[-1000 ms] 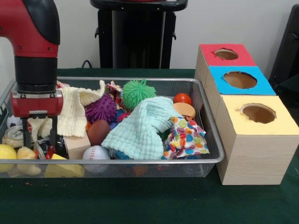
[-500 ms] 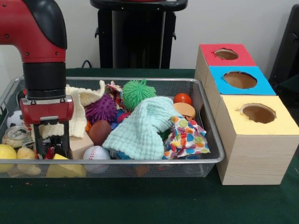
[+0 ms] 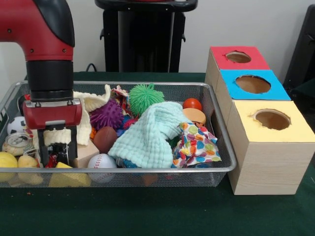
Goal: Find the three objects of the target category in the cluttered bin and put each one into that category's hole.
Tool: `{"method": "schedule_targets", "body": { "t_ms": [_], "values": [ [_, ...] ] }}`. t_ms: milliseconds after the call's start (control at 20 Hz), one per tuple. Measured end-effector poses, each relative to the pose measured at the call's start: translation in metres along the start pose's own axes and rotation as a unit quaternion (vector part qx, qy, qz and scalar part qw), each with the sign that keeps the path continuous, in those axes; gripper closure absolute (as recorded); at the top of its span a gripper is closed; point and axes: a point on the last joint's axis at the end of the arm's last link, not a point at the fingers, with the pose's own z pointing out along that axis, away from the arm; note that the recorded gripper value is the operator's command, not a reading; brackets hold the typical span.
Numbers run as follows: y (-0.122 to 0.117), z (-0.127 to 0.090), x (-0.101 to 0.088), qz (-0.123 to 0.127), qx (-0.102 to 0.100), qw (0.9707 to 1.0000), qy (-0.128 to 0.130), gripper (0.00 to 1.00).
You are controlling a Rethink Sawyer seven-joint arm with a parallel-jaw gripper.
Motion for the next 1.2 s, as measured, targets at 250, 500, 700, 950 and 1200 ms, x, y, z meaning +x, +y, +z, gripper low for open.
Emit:
{"method": "schedule_targets", "body": {
  "t_ms": [250, 500, 700, 950, 1200],
  "values": [
    [-0.005, -0.008, -0.017, -0.007, 0.007, 0.9999, -0.013, 0.0],
    [-0.007, -0.015, -0.033, -0.012, 0.011, 0.9995, -0.025, 0.0],
    [-0.009, -0.017, -0.037, -0.014, 0.014, 0.9994, -0.028, 0.0],
    [-0.012, -0.016, -0.036, -0.02, 0.018, 0.9992, -0.029, 0.0],
    [-0.019, -0.011, -0.028, -0.038, 0.023, 0.9987, -0.027, 0.0]
  ]
}}
